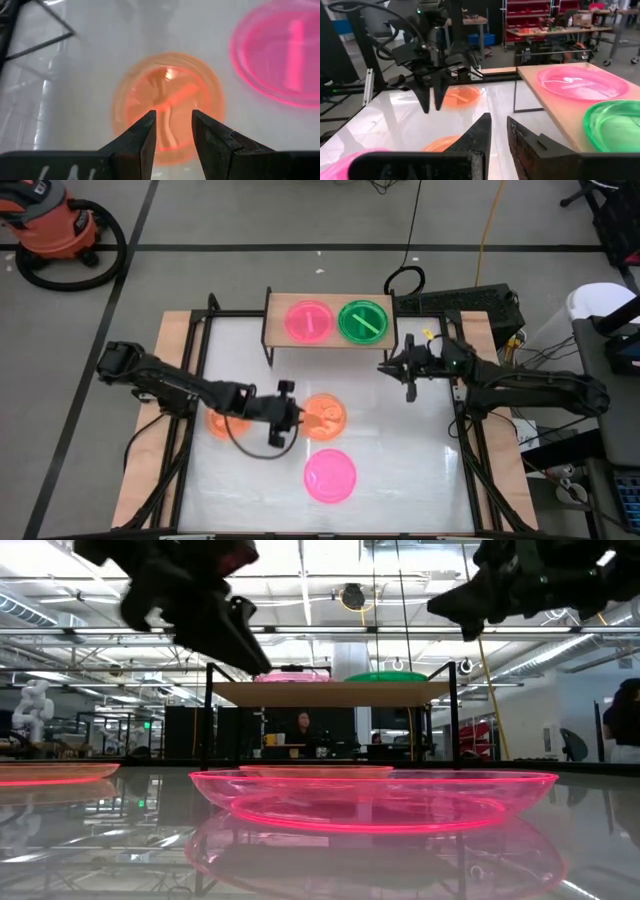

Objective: Place and stack plates onto a shelf
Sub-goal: Stack the right orange plate on top of the pink plate on the shelf

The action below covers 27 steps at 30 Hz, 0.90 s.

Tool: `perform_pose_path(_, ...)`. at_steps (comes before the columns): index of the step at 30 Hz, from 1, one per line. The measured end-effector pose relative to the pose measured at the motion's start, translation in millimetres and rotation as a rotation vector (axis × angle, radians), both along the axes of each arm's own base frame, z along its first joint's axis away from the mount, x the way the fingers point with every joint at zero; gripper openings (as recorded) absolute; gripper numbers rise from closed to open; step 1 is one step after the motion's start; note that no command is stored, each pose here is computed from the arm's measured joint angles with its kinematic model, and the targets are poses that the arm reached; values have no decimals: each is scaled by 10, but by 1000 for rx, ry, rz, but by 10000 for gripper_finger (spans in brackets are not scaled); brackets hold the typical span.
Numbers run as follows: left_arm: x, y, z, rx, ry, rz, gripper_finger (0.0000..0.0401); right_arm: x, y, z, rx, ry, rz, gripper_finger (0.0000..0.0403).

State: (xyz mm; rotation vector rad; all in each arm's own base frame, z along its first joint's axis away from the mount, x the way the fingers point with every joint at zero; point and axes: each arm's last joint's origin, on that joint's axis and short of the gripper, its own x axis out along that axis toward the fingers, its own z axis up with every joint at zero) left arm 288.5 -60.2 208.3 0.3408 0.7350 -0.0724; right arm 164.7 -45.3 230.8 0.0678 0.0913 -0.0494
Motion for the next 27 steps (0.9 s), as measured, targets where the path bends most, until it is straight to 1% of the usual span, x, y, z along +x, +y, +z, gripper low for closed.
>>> perform_pose_path(5, -61, -245, -87, 72, 38, -54, 131, -38, 79, -156, -29, -96, 38, 45)
perform_pose_path(9, -54, -401, -255, 135, 90, -130, 131, -75, 111, -207, -34, -176, 49, 45)
perform_pose_path(11, -28, -453, -363, 167, 110, -144, 131, -84, 116, -211, -30, -193, 50, 45)
perform_pose_path(14, 11, -475, -532, 222, 154, -153, 131, -84, 116, -223, -28, -186, 50, 45)
perform_pose_path(19, 87, -477, -703, 288, 167, -165, 131, -85, 116, -224, -28, -185, 50, 45)
perform_pose_path(22, 103, -461, -781, 312, 193, -174, 131, -84, 116, -225, -27, -184, 50, 45)
perform_pose_path(27, 158, -398, -867, 328, 196, -136, 131, -84, 116, -227, -27, -183, 50, 45)
